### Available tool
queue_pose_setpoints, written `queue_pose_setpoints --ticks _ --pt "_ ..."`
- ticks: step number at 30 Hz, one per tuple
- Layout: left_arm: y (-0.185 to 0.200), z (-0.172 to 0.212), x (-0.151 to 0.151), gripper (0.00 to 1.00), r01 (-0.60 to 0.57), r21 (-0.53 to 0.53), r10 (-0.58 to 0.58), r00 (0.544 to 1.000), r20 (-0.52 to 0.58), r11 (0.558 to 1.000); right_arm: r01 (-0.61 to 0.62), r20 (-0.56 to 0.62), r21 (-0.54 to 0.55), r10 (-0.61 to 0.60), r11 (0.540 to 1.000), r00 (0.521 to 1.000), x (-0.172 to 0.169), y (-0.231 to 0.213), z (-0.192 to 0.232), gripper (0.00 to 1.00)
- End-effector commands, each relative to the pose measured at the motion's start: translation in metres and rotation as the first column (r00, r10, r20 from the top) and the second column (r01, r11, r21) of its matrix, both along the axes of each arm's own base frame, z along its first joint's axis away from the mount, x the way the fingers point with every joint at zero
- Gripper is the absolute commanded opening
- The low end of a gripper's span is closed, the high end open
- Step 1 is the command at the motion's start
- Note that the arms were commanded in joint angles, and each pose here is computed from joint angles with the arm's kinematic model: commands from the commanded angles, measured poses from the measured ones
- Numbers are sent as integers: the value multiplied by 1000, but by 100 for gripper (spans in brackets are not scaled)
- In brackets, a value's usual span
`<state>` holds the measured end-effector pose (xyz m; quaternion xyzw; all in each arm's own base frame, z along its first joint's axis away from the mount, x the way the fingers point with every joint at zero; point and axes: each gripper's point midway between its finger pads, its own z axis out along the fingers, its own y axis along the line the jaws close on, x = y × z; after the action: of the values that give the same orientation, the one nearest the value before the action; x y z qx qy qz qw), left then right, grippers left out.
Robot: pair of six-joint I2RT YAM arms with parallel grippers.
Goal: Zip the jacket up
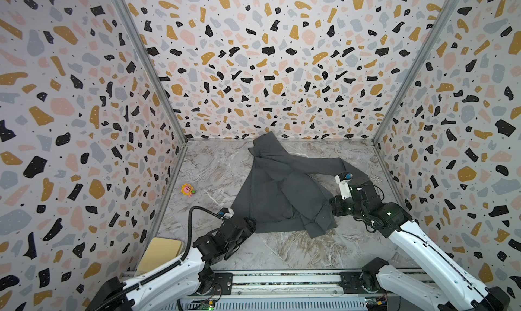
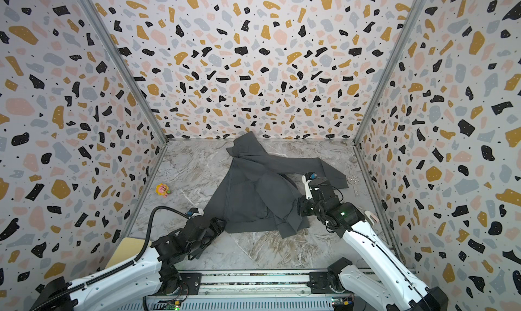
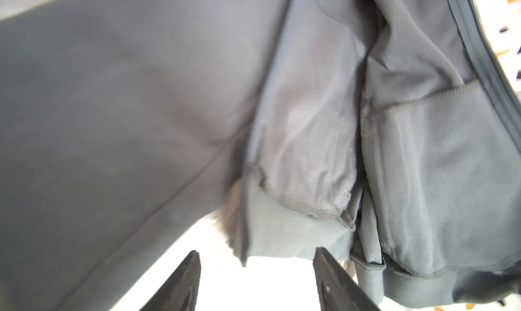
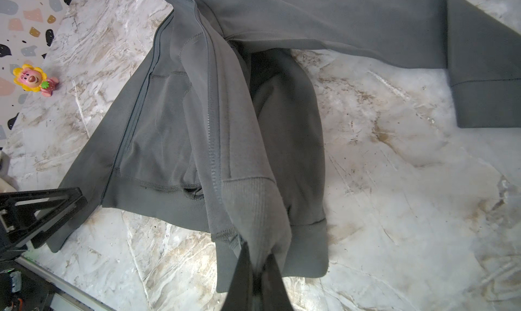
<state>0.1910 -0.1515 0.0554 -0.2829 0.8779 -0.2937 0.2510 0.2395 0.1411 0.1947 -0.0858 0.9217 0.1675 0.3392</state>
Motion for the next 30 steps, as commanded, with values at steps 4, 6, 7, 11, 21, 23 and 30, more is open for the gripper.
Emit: queue_pose_setpoints --ticks 4,6,7,11,21,23,30 --pt "10 -17 -8 60 -40 19 41 998 -52 999 -1 2 7 1 1000 1000 2 1 3 0" --pt "7 -17 -7 59 -21 43 23 998 -64 999 -1 0 9 1 1000 1000 1 2 4 0" --pt "6 -18 -6 58 -12 56 16 997 -70 998 1 1 9 -1 1000 1000 1 1 4 0" --pt "-3 -20 -1 57 15 80 -8 996 -85 997 8 2 7 -8 1000 1000 -1 -1 5 0" --pt "-16 -21 9 56 66 135 -50 992 -113 989 16 7 -8 -16 1000 1000 -4 -6 4 0" --pt "-14 -21 8 55 56 132 -42 993 -112 990 14 6 -8 -14 1000 1000 -5 -6 4 0" --pt "4 -19 0 51 0 131 13 995 -97 991 11 5 -7 -11 1000 1000 -3 -5 2 0"
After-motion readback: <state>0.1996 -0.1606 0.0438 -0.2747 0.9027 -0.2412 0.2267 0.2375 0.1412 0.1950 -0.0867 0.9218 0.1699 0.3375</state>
